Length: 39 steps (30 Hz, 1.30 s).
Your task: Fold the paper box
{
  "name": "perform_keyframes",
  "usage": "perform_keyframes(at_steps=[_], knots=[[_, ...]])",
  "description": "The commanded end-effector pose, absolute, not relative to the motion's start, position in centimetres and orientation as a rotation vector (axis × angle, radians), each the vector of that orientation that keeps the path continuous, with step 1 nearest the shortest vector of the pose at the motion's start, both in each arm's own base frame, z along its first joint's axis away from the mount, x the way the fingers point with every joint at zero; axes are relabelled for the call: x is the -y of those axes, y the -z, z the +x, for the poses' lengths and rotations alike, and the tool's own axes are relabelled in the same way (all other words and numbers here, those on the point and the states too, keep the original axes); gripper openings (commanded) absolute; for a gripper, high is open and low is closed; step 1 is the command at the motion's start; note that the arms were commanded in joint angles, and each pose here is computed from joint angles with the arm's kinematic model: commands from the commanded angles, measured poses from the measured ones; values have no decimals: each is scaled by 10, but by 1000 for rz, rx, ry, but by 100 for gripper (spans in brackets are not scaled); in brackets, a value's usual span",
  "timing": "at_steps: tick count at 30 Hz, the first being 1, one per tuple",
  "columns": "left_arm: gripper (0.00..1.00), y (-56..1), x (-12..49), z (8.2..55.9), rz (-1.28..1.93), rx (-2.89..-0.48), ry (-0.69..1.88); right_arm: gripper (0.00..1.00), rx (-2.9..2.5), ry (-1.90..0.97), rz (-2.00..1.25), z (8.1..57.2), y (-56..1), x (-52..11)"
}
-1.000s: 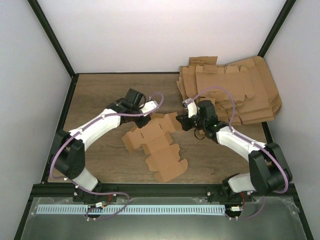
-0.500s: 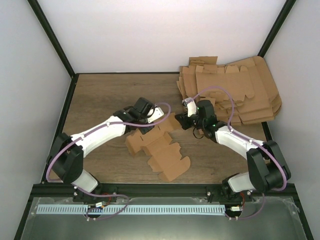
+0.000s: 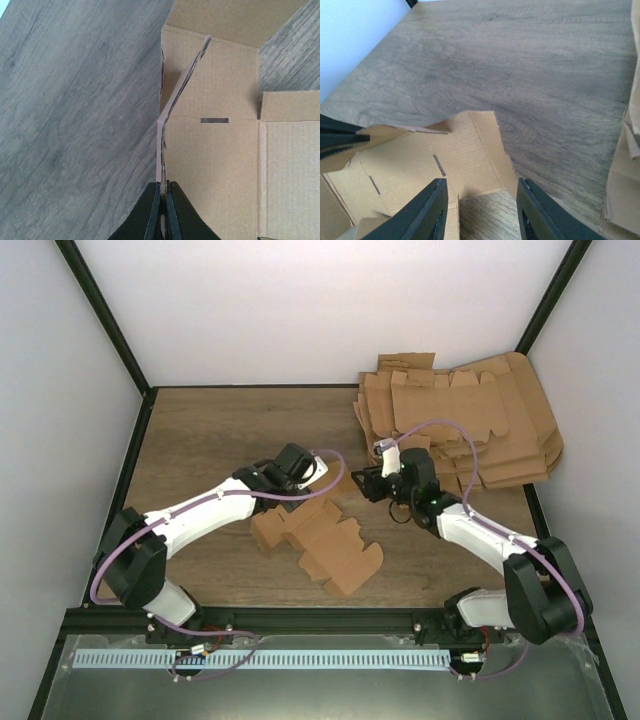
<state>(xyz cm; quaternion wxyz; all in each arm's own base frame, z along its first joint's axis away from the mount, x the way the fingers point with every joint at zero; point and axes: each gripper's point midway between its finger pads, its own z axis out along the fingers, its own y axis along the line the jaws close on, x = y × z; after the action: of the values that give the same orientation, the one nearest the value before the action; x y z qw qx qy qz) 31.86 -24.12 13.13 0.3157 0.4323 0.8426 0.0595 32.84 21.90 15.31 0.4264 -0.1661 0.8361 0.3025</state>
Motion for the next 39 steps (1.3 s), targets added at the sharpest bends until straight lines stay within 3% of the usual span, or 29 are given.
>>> perform_keyframes(at_steps=[1, 8, 11, 30, 39], knots=[[4, -138, 240, 319, 1070, -2215, -157, 44, -2036, -737, -377, 330, -178, -216], [4, -142, 239, 321, 1056, -2208, -218, 70, -2058, -749, -337, 318, -179, -209], [4, -144, 236, 321, 1058, -2200, -238, 77, -2077, -755, -325, 314, -176, -207], [4, -163, 240, 322, 1001, -2134, -381, 78, -2335, -894, -230, 258, -122, -198], [4, -160, 254, 308, 1047, -2086, -304, 70, -2321, -952, -208, 265, -121, -207]])
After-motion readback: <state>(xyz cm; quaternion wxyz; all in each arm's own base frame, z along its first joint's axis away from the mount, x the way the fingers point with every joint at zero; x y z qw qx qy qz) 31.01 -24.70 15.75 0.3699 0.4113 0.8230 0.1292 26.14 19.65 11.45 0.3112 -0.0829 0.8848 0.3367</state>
